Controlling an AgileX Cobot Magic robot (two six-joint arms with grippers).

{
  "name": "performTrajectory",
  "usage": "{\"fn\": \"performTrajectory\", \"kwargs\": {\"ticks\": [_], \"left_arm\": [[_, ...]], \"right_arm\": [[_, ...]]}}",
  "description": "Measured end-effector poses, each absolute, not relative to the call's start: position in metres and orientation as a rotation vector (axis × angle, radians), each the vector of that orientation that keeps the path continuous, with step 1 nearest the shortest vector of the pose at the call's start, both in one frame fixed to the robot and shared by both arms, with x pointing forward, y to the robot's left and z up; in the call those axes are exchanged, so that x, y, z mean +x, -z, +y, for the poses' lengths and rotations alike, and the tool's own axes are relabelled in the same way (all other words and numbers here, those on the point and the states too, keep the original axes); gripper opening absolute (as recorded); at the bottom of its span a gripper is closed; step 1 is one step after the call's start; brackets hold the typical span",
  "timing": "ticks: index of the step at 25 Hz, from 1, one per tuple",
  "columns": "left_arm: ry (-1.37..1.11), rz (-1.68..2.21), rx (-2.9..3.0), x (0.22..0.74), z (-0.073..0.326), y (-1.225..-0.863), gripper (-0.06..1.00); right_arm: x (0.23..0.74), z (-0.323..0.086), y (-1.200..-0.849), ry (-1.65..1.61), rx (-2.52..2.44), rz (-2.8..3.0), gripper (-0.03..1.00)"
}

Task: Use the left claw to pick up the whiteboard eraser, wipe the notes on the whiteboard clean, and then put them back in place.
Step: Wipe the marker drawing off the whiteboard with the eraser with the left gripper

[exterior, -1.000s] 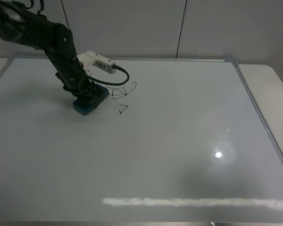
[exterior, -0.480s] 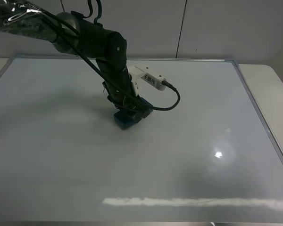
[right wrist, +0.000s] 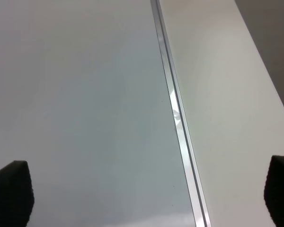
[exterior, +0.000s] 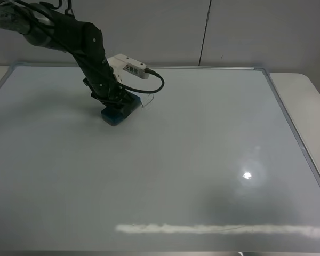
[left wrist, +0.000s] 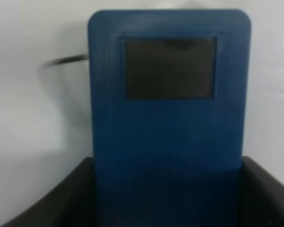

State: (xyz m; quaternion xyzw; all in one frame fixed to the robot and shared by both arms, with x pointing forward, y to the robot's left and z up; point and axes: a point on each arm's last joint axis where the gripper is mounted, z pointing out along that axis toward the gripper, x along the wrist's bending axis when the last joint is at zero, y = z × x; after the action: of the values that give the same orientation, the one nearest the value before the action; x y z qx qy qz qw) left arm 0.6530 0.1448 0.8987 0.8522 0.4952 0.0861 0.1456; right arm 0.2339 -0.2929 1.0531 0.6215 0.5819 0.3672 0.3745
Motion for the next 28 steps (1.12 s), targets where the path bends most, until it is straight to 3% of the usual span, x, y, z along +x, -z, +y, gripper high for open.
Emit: {"fn": "performTrajectory", "kwargs": {"ticks": [4,9,23,28], "left_arm": [[-0.285,1.522,2.386,0.666,0.179,-0.899,0.56],[-0.289,1.507,2.400,0.665,0.177,-0.899,0.56],[-0.160,1.203,2.608,0.644,0.059,-0.902,0.56],[-0.132,1.174,2.649,0.651,0.043,-0.900,0.56]], "right_arm": [[0.234,-0.293,-1.053,-0.940,1.591,1.490,0.97],[0.234,-0.293,-1.053,-0.940,1.591,1.490,0.97],[0.234,-0.293,-1.053,-0.940,1.591,1.490,0.97],[0.234,-0.293,-1.053,-0.940,1.591,1.490,0.97]]}}
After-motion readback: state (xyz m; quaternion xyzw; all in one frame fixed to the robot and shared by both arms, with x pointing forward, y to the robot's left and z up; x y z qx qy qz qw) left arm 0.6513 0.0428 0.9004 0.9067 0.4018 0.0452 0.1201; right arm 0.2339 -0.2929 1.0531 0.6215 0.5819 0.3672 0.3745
